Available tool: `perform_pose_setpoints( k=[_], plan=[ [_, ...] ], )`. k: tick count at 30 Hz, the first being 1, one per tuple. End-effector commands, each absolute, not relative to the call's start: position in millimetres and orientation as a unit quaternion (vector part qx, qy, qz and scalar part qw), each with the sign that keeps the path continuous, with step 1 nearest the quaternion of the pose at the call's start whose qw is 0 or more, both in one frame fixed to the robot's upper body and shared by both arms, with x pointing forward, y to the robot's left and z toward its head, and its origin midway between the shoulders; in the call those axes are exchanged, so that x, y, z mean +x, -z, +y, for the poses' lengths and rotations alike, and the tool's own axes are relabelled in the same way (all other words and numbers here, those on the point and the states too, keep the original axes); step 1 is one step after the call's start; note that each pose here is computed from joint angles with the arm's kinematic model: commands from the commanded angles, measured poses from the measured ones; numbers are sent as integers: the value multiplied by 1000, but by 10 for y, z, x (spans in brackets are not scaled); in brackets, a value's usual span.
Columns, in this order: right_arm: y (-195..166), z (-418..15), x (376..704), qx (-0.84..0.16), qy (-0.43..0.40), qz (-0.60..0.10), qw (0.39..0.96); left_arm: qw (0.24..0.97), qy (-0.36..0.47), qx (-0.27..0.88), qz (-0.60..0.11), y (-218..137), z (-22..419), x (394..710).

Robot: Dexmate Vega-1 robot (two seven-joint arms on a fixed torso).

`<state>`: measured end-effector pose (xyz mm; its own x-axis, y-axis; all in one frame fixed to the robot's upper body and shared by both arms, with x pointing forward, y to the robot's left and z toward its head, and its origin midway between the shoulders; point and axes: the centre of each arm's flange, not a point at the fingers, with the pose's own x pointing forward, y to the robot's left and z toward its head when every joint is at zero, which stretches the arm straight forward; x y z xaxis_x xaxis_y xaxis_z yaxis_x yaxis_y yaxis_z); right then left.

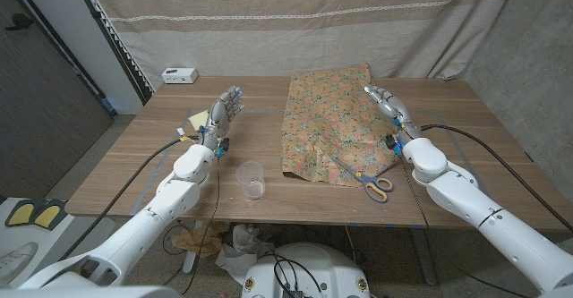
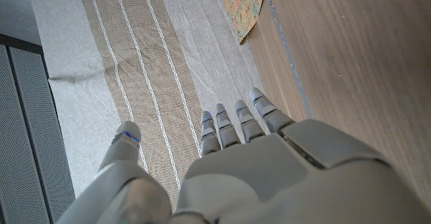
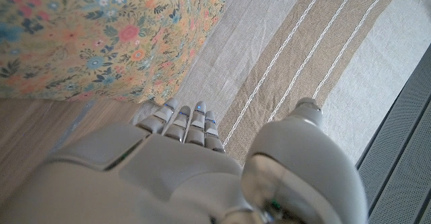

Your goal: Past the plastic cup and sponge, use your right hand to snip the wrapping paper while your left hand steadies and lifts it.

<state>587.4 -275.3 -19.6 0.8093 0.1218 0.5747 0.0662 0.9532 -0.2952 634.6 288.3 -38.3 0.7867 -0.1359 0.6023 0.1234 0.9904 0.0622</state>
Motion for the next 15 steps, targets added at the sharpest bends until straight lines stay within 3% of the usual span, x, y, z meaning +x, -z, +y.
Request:
perform_pose_setpoints(
  k=[1,15],
  plan=[
    [227,-2744,5746,-187,1,-305,934,946,66,13,-316,442,2803,6390],
    [296,-2728,5606,-206,11,-305,930,947,68,8,-313,412,2802,6425]
  ],
)
